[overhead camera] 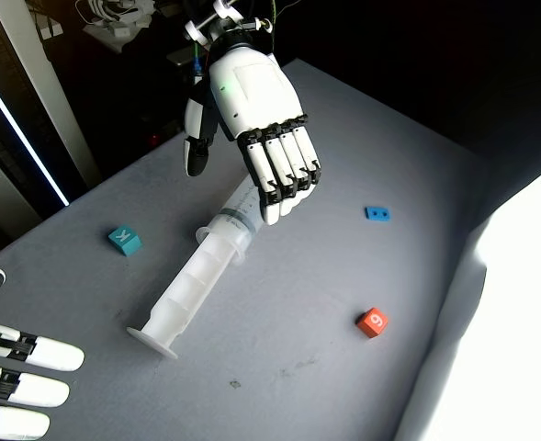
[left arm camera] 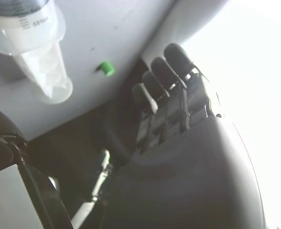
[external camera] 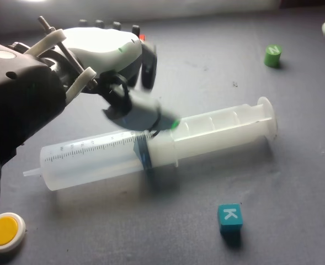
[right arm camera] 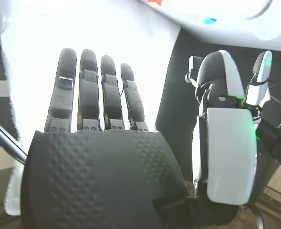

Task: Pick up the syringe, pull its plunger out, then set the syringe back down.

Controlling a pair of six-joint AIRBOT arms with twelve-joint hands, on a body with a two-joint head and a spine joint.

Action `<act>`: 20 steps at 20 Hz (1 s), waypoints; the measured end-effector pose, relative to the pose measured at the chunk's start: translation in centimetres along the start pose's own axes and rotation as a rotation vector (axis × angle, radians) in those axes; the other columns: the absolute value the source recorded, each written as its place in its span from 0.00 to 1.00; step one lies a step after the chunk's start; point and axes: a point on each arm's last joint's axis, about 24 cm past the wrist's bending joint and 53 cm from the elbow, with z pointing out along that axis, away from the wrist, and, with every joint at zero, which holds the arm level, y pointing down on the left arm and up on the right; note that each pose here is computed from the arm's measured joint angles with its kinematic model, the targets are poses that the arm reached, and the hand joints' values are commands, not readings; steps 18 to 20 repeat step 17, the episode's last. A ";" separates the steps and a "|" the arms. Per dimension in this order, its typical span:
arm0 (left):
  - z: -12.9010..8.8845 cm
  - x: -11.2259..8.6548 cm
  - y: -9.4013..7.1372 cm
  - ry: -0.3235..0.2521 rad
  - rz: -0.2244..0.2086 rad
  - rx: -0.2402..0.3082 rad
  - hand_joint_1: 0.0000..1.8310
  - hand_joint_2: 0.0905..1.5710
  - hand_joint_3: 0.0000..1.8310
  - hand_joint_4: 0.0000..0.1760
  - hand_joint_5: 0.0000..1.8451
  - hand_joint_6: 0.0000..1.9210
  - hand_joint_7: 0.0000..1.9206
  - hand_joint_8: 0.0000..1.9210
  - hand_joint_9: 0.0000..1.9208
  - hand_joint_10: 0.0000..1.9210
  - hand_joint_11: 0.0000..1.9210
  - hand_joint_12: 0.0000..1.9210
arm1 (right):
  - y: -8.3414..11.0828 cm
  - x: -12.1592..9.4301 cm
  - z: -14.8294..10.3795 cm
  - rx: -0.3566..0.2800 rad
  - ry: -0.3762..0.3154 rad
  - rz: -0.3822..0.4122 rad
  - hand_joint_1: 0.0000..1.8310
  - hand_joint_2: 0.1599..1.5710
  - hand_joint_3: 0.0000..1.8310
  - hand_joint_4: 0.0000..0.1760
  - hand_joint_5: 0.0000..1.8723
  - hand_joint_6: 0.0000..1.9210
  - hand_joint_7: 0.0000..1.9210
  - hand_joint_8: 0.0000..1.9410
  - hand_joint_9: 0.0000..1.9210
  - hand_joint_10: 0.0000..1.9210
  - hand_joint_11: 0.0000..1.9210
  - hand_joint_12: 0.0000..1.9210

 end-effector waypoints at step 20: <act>-1.0 -2.2 -2.9 -0.036 0.004 0.075 0.46 0.93 0.00 1.00 0.69 1.00 0.76 1.00 0.78 1.00 0.75 1.00 | 1.4 0.3 0.4 -0.043 -0.010 -0.067 0.65 0.83 0.00 0.09 0.75 1.00 0.83 1.00 0.89 1.00 0.97 1.00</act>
